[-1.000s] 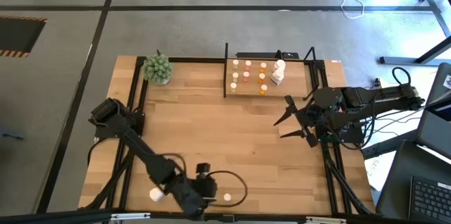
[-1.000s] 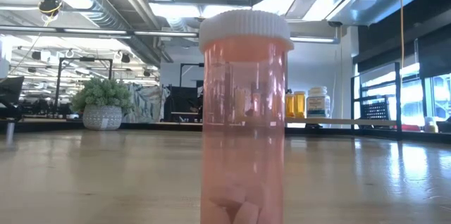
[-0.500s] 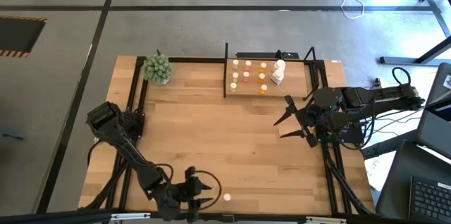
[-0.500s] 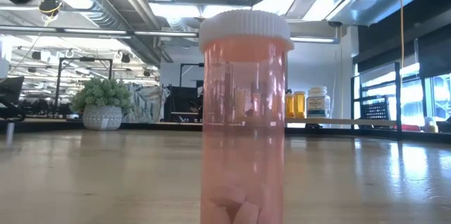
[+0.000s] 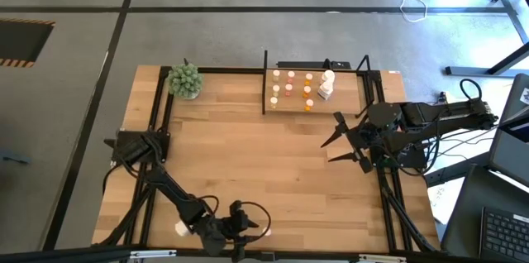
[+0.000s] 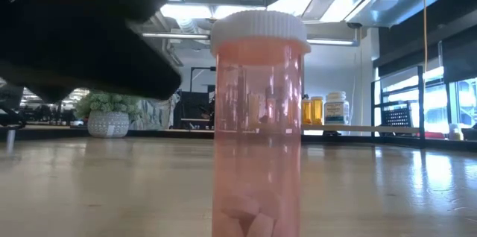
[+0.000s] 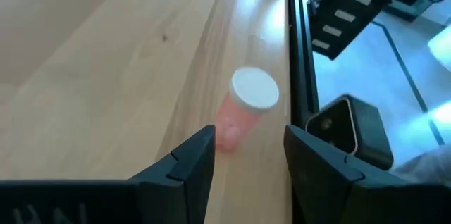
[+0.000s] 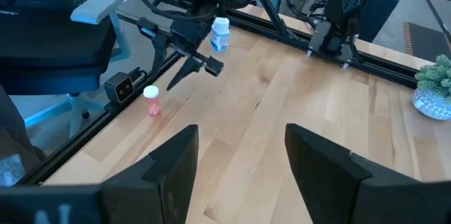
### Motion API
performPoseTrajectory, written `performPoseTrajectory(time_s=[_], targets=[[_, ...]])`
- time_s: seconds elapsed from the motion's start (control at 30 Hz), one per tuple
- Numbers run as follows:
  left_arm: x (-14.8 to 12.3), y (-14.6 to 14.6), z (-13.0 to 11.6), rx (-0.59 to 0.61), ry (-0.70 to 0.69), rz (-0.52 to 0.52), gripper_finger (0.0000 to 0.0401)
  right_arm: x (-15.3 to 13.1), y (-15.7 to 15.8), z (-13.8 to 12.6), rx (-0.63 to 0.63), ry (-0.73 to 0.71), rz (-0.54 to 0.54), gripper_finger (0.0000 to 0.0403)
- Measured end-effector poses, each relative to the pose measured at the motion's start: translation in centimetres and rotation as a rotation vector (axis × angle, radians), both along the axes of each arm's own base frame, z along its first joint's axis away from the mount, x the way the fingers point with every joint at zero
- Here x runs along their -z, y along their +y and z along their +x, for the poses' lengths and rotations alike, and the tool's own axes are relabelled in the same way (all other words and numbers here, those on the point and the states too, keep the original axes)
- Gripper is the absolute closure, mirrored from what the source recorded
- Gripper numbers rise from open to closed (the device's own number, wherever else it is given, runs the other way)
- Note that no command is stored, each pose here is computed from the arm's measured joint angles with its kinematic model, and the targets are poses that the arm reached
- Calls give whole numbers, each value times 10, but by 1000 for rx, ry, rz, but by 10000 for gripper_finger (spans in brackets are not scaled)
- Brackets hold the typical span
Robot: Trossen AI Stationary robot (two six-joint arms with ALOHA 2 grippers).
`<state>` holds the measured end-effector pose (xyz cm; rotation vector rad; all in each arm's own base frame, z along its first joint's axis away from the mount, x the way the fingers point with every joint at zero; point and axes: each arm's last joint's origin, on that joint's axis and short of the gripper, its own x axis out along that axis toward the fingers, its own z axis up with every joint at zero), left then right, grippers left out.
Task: Pick and place medicine bottles onto shelf by color
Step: Put the pink pill bottle on the shelf aligned with the other pink pill bottles
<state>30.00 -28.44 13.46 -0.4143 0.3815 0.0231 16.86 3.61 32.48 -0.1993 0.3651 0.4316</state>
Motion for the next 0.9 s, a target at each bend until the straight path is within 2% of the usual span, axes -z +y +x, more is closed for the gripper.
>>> performPoseTrajectory(time_s=[0.3, 0.43, 0.57, 0.77, 0.9], targets=[[1, 10, 9, -25, 7, 9, 237, 0, 0, 0, 0, 0, 0, 187], [10, 14, 13, -24, 34, 21, 237, 0, 0, 0, 0, 0, 0, 187], [18, 12, 14, -12, 35, 7, 237, 0, 0, 0, 0, 0, 0, 187], [15, 14, 18, -10, 16, -4, 237, 0, 0, 0, 0, 0, 0, 187], [15, 16, 22, 36, 16, -30, 237, 0, 0, 0, 0, 0, 0, 187]])
